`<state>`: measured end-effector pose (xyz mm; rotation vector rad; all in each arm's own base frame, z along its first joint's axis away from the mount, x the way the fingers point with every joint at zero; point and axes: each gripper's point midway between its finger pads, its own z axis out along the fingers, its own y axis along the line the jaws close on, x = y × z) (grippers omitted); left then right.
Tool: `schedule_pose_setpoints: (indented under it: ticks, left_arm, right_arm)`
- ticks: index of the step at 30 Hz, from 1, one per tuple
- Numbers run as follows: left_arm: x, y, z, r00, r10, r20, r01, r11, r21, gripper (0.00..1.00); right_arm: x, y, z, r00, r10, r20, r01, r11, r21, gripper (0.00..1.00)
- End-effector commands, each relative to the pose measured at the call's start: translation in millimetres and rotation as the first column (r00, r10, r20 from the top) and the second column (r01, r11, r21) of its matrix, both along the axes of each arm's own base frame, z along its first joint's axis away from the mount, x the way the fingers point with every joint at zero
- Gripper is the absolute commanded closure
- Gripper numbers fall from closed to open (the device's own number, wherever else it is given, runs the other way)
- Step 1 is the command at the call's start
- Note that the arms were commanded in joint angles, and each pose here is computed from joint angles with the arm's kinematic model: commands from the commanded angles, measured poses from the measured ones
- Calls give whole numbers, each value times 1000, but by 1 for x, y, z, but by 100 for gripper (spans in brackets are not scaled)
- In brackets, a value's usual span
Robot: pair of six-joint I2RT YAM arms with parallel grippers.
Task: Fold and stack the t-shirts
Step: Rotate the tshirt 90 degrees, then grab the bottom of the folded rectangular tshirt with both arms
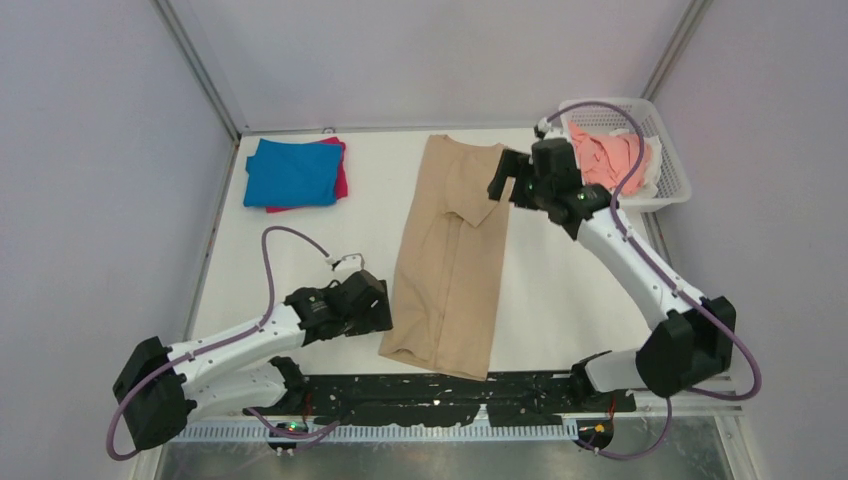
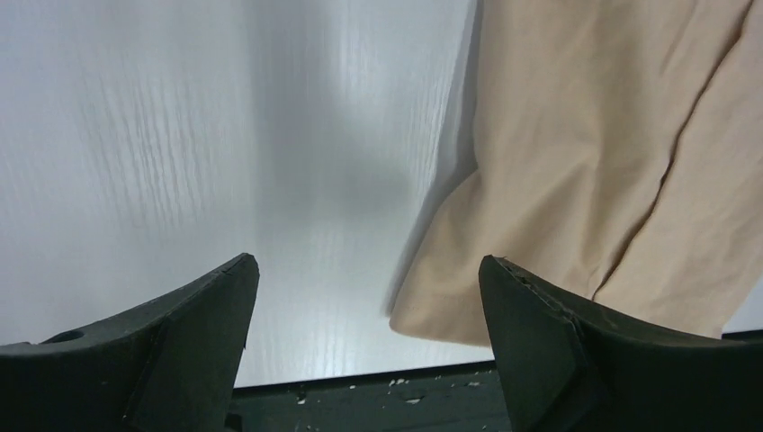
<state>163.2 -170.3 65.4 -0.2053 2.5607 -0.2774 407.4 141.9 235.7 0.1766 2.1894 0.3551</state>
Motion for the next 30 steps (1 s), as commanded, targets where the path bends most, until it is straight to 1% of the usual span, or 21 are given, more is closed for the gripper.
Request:
schedule_pose_setpoints:
  ticks: [1,2,5,6,7,8,9,10,11,12,13,15,16,18,25,26,28,29,30]
  left_arm:
    - [-24,-11,3,982,-182,-54,178,981,-76,7]
    - [-27,-11,3,978,-203,-54,199,977,-80,7]
    - [-40,-18,-6,955,-285,-84,274,954,-121,13]
    - [-43,-20,-9,950,-299,-94,286,949,-132,18]
    - [-44,-19,-13,949,-294,-111,280,951,-128,24]
    - [-46,-17,-17,948,-291,-130,276,954,-119,27]
    - [-47,-17,-20,946,-289,-144,275,955,-110,28]
    - [-47,-17,-24,945,-286,-160,273,957,-102,29]
    - [-47,-18,-26,943,-286,-168,272,957,-102,31]
    - [-47,-21,-28,941,-290,-172,275,955,-108,33]
    - [-47,-24,-30,939,-295,-179,278,954,-116,36]
    - [-47,-26,-32,935,-297,-194,279,953,-115,43]
    - [-48,-25,-33,933,-293,-209,276,955,-105,44]
    - [-55,-28,-36,919,-311,-243,289,949,-123,48]
    - [-63,-42,-48,899,-339,-278,293,936,-196,56]
    - [-63,-43,-50,897,-341,-283,293,935,-199,61]
    - [-64,-41,-55,890,-332,-312,288,941,-177,76]
    - [-65,-40,-57,888,-325,-324,285,944,-166,89]
    - [-65,-38,-58,887,-319,-334,282,947,-156,98]
  right_arm:
    - [-63,-2,-73,992,-63,-107,65,998,12,5]
    - [-73,5,-76,993,-39,-110,40,999,8,5]
    - [-107,5,-94,989,-12,-150,9,1000,-23,5]
    - [-114,7,-97,988,-5,-154,0,999,-34,5]
    - [-123,5,-103,987,-3,-162,-2,999,-35,5]
    - [-130,8,-99,990,12,-142,-16,1000,-25,5]
    - [-138,9,-108,988,26,-154,-30,999,-18,5]
    - [-144,13,-104,989,54,-134,-55,999,2,5]
    - [-155,16,-115,982,96,-161,-95,995,14,5]
    - [-161,18,-114,981,118,-152,-116,993,24,5]
    - [-169,16,-123,976,127,-177,-127,992,13,5]
    - [-181,11,-130,971,131,-199,-136,991,-12,5]
    - [-184,9,-131,971,135,-199,-141,990,-18,5]
    - [-189,5,-138,967,135,-215,-146,989,-38,5]
    - [-203,3,-152,961,122,-248,-148,985,-85,4]
    - [-204,5,-151,961,126,-247,-151,985,-86,4]
    - [-212,8,-151,955,140,-261,-171,980,-98,4]
    - [-217,13,-151,950,165,-266,-197,975,-100,4]
    - [-221,14,-150,945,176,-276,-212,972,-106,3]
